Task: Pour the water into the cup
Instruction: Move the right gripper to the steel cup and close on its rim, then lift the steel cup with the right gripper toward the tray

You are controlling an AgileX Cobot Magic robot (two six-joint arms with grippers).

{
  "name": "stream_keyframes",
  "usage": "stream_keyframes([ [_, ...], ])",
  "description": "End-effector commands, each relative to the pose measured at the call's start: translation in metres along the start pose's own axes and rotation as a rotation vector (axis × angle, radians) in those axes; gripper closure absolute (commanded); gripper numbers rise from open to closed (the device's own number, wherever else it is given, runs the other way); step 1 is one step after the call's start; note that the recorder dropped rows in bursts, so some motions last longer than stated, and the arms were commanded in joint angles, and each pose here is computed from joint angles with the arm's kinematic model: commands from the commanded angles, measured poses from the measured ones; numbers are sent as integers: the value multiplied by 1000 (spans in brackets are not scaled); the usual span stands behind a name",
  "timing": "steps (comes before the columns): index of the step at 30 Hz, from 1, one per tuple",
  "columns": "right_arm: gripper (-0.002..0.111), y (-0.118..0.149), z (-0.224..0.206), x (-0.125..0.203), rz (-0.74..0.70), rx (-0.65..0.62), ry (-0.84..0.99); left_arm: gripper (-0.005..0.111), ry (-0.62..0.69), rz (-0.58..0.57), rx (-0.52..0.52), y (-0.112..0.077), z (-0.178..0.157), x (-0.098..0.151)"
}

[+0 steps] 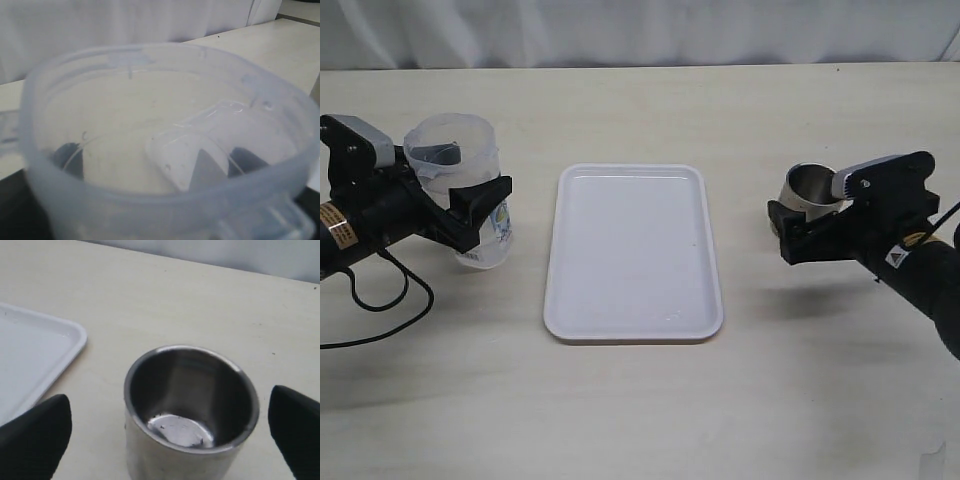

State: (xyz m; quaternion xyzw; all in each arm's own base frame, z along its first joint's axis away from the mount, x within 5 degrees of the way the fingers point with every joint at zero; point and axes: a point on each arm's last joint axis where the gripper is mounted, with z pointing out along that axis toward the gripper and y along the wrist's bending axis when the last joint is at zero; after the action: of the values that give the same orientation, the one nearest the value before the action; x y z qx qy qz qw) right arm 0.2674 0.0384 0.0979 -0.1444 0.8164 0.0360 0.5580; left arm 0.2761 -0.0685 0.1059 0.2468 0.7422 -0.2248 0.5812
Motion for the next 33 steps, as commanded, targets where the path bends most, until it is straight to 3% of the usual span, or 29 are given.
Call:
stream_keyframes([
  [1,-1,-3,11,8,17,18,21,107,-8,1,8,0,1,-1],
  [6,-1,-9,13,12,47,89,39,107,-10,1,8,0,1,-1],
  [33,-1,-5,43,24,50,30,-16,107,-17,5,15,0,1,-2],
])
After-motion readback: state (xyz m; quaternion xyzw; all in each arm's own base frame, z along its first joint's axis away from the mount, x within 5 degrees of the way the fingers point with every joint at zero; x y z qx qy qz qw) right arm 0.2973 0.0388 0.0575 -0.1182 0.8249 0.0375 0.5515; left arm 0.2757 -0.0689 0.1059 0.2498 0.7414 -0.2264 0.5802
